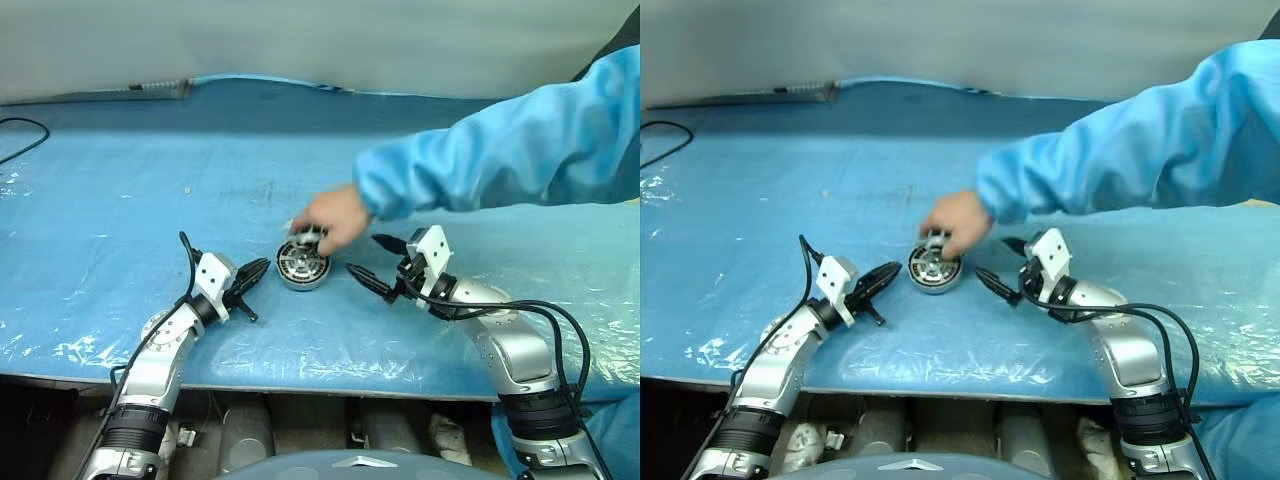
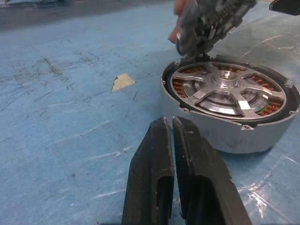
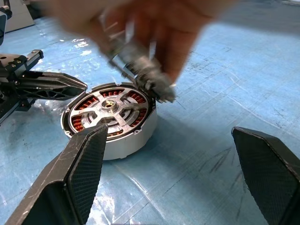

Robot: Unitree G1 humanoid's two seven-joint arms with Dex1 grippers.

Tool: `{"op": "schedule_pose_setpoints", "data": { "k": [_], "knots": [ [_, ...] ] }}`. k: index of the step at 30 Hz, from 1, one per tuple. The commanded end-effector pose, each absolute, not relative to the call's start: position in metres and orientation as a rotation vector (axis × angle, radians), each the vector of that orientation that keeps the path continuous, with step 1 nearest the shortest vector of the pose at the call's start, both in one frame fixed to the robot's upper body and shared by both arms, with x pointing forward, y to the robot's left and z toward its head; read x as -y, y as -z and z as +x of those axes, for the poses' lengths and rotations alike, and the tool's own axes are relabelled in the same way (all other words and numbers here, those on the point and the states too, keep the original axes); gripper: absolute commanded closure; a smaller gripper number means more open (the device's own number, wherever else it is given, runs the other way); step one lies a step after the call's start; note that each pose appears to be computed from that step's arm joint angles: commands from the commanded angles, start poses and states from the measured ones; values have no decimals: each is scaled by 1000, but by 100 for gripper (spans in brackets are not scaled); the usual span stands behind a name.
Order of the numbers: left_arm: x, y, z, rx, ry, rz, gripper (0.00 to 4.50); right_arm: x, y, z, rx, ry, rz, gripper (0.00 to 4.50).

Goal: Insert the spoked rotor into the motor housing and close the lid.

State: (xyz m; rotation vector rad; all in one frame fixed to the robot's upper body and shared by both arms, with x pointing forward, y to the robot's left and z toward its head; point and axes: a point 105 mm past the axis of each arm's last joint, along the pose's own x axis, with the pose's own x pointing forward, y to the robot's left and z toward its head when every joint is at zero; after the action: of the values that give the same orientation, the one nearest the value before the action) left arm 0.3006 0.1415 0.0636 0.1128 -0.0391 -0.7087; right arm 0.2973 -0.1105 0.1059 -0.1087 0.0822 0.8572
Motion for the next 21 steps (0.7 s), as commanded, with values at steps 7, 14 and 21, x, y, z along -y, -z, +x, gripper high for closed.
{"op": "schedule_pose_setpoints", "data": {
  "k": [7,14,21],
  "knots": [
    [-139,-70,300,76,724,116,427,111,-113,303,-37,-838,-136,3],
    [-140,-70,301,77,725,113,427,112,-112,305,-39,-835,-137,3],
    [-140,-73,300,83,727,112,427,117,-105,309,-71,-802,-117,3]
  ]
}}
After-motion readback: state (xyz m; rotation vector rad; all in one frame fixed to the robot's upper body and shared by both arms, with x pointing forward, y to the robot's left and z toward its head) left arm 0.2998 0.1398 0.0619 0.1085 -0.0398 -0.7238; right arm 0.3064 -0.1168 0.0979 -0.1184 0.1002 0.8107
